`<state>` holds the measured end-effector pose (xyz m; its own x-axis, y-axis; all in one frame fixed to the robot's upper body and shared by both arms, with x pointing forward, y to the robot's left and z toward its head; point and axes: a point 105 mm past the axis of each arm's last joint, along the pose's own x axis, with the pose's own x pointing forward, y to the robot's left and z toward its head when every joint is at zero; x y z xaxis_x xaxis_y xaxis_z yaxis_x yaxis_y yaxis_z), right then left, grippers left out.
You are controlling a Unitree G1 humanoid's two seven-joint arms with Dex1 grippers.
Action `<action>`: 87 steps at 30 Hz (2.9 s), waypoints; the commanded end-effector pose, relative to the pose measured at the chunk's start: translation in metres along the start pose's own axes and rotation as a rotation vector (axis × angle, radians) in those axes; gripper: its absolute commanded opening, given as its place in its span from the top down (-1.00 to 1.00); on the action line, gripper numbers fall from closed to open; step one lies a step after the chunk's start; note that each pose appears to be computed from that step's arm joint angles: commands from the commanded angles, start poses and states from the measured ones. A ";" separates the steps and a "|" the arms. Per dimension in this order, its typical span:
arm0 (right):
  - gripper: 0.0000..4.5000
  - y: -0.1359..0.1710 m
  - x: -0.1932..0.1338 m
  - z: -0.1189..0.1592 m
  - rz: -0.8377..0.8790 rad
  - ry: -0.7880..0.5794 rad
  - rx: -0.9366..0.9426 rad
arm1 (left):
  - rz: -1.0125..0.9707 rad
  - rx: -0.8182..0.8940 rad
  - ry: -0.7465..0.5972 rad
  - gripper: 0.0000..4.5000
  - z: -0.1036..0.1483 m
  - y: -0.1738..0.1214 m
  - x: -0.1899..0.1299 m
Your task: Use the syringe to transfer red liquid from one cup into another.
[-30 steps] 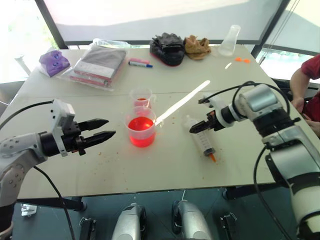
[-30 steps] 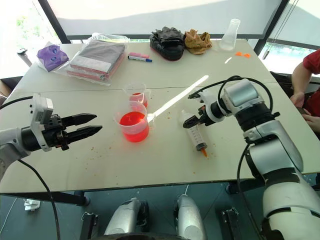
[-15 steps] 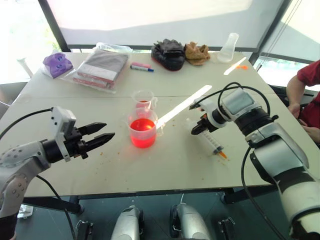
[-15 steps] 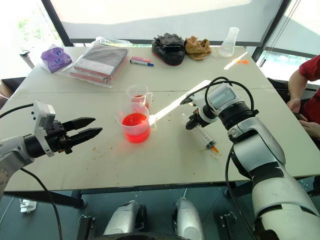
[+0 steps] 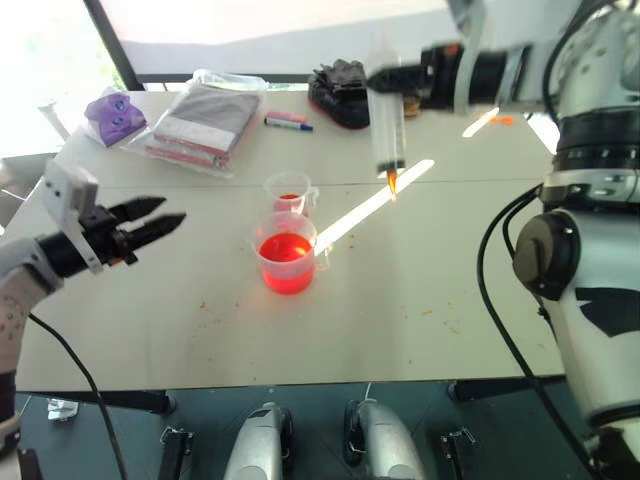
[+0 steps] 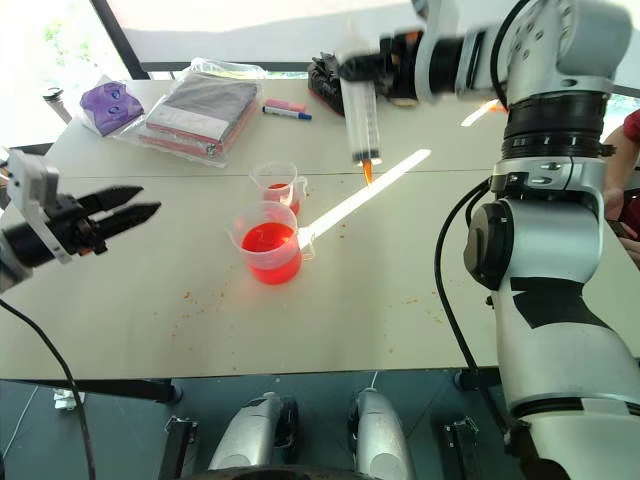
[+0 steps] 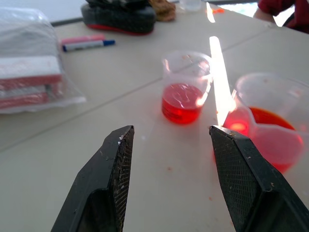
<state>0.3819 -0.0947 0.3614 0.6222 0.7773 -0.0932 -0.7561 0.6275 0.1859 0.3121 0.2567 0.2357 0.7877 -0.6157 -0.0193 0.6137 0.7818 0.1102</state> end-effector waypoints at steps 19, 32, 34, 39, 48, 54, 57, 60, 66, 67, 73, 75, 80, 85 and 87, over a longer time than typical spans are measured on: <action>0.33 0.100 0.058 -0.098 0.368 -0.352 -0.316 | -0.257 0.120 -0.206 -0.15 0.090 -0.017 0.045; 0.33 0.086 0.066 -0.117 0.320 -0.361 -0.290 | -0.405 0.115 -0.152 -0.15 0.084 -0.042 0.049; 0.33 0.086 0.066 -0.118 0.318 -0.362 -0.290 | -0.406 0.111 -0.166 -0.15 0.084 -0.043 0.051; 0.33 0.088 0.068 -0.120 0.324 -0.357 -0.287 | -0.420 0.124 -0.176 -0.15 0.083 -0.046 0.061; 0.33 0.096 0.072 -0.131 0.344 -0.330 -0.289 | -0.481 0.125 -0.191 -0.15 0.079 -0.054 0.084; 0.33 0.100 0.076 -0.138 0.346 -0.323 -0.300 | -0.526 0.175 -0.122 -0.15 0.058 -0.065 0.097; 0.33 0.103 0.078 -0.141 0.348 -0.319 -0.312 | -0.529 0.182 -0.114 -0.15 0.053 -0.065 0.097; 0.33 0.106 0.080 -0.146 0.357 -0.311 -0.312 | -0.507 0.178 -0.145 -0.15 0.058 -0.063 0.099; 0.33 0.114 0.080 -0.156 0.384 -0.297 -0.301 | -0.416 0.151 -0.283 -0.15 0.090 -0.051 0.103; 0.33 0.115 0.080 -0.157 0.386 -0.296 -0.300 | -0.412 0.145 -0.297 -0.15 0.094 -0.050 0.103; 0.33 0.121 0.081 -0.162 0.401 -0.288 -0.287 | -0.407 0.133 -0.360 -0.15 0.112 -0.050 0.104; 0.33 0.122 0.081 -0.163 0.402 -0.287 -0.283 | -0.402 0.134 -0.373 -0.15 0.115 -0.049 0.105; 0.33 0.123 0.081 -0.165 0.404 -0.286 -0.278 | -0.400 0.131 -0.380 -0.15 0.118 -0.049 0.106; 0.33 0.125 0.081 -0.169 0.410 -0.280 -0.271 | -0.386 0.126 -0.395 -0.15 0.121 -0.046 0.106; 0.33 0.126 0.081 -0.169 0.411 -0.278 -0.270 | -0.383 0.123 -0.398 -0.15 0.122 -0.046 0.106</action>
<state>0.3364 0.0181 0.2149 0.4396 0.8682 0.2302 -0.8822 0.4655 -0.0709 0.3661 0.1383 0.2985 0.4020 -0.9057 0.1348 0.8823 0.4225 0.2076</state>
